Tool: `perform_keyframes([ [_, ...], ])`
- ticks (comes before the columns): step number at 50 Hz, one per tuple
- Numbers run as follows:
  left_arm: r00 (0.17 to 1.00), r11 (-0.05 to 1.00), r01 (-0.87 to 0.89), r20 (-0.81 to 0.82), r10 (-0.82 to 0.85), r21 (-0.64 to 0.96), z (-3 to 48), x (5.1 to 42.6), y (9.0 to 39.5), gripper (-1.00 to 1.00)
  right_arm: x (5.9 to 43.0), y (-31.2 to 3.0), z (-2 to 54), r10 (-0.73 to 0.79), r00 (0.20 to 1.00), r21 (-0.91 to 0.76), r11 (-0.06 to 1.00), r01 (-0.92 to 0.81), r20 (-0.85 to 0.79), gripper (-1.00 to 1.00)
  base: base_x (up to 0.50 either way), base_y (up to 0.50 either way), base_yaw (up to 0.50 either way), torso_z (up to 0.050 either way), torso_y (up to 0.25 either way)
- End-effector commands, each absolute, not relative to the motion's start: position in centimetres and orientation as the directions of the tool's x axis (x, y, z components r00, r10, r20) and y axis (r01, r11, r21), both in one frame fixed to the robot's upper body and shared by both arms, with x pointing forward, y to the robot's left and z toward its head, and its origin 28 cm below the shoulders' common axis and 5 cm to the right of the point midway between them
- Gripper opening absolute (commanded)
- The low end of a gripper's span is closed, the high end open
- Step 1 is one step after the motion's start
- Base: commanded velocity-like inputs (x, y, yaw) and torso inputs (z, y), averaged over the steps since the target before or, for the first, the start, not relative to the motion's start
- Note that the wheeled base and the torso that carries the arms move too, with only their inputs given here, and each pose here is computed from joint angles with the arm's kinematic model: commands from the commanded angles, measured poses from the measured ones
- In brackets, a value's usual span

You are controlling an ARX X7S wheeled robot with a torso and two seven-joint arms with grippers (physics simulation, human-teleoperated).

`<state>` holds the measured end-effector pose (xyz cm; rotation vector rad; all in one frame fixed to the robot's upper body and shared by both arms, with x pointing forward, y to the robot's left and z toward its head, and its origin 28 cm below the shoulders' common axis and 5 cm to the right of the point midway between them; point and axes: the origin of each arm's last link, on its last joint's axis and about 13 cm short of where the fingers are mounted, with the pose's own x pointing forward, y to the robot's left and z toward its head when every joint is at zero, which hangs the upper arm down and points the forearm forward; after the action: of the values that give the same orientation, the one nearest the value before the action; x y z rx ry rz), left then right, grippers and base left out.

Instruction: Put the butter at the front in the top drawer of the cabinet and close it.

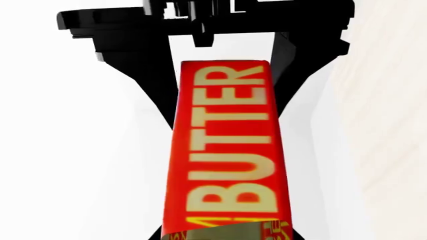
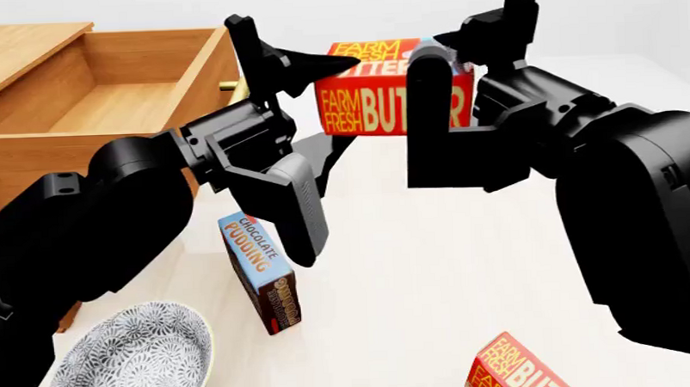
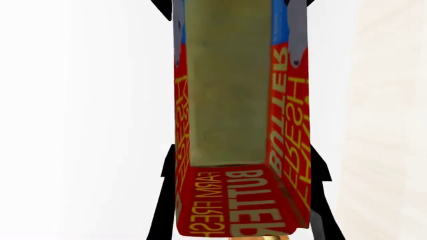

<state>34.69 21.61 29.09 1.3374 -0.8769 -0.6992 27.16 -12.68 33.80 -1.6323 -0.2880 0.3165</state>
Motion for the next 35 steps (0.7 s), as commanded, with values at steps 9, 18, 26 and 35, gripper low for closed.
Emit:
perform_keyframes([
  [9,0.501,0.13,-0.045,0.135,-0.855,0.99,29.3,34.5,21.6,-1.0,26.5,-13.2,34.8,0.344,0.936,-0.991,-0.078,0.109,0.076,1.0,0.0,0.0,0.0,0.0,0.001],
  [18,0.519,0.124,-0.052,0.133,-0.844,0.991,29.6,34.4,21.9,-1.0,25.7,-14.3,34.2,0.291,0.952,-0.992,-0.053,0.114,0.094,1.0,0.0,0.0,0.0,0.001,0.001],
  [26,0.548,0.132,-0.065,0.146,-0.824,0.989,30.0,34.2,22.4,-1.0,25.2,-15.3,33.5,0.235,0.967,-0.994,-0.031,0.109,0.099,1.0,0.0,0.0,0.0,0.0,0.001],
  [35,0.592,0.197,-0.01,0.165,-0.789,0.98,30.1,33.8,22.7,-1.0,24.9,-15.9,32.7,0.187,0.977,-0.994,-0.005,0.107,0.105,1.0,0.0,0.0,0.0,0.0,0.001],
])
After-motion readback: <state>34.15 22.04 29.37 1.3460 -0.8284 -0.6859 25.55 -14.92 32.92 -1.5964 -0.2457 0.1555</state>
